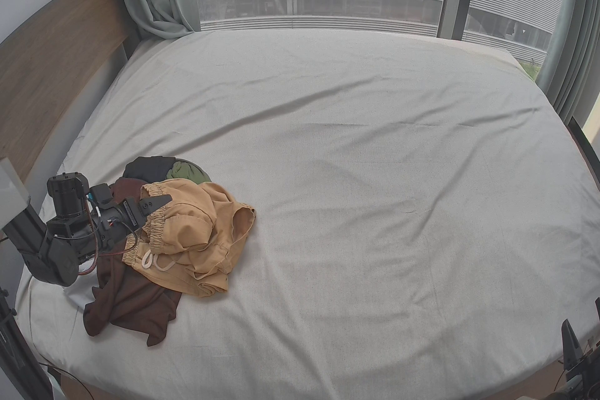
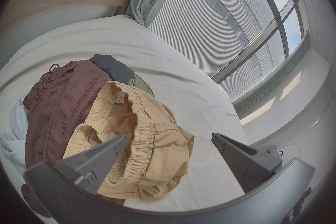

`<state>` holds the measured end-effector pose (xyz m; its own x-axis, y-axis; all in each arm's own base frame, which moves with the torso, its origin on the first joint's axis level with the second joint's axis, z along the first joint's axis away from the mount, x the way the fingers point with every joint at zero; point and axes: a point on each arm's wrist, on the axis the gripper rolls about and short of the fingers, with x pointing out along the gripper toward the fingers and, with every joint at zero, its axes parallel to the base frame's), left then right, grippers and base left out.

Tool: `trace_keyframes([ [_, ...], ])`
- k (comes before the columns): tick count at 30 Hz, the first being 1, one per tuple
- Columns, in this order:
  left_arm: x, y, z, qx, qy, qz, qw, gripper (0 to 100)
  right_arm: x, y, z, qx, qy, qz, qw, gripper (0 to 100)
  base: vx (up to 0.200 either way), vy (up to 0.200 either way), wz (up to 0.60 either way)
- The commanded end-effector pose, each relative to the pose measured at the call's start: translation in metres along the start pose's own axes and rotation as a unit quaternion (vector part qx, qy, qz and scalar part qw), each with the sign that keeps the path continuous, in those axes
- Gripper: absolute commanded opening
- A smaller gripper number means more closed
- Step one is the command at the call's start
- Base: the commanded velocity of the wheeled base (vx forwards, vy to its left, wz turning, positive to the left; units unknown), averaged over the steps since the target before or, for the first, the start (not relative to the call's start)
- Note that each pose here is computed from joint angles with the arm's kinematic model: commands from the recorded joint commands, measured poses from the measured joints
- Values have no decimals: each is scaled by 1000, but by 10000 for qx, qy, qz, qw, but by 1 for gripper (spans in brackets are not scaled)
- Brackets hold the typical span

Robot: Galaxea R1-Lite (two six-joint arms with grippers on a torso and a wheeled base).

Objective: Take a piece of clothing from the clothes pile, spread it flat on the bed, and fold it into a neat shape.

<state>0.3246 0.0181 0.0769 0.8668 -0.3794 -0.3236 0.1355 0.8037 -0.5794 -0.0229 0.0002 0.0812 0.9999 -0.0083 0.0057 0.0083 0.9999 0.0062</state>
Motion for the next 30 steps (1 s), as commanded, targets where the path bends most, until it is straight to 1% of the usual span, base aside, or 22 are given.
trace_keyframes([
  [1, 8, 4, 0, -14, 31, -1, 10000, 100, 1, 0, -5, 0, 36, 3, 10000, 100, 0, 0, 0],
  [9, 18, 9, -2, 22, 40, -13, 10000, 100, 1, 0, -5, -8, 44, 3, 10000, 100, 0, 0, 0],
  [14, 23, 3, -4, 106, 12, -165, 9998, 100, 1, 0, -5, -15, 44, 3, 10000, 100, 0, 0, 0],
  [21, 35, 0, -12, 129, 97, -274, 9995, 100, 1, 0, -5, -15, 44, 3, 10000, 100, 0, 0, 0],
  [24, 39, 1, -10, 150, 53, -307, 9994, 100, 1, 0, -5, -15, 44, 3, 10000, 100, 0, 0, 0],
  [30, 45, 2, -12, 27, 93, -319, 9994, 100, 1, 0, -5, -15, 44, 3, 10000, 100, 0, 0, 0],
])
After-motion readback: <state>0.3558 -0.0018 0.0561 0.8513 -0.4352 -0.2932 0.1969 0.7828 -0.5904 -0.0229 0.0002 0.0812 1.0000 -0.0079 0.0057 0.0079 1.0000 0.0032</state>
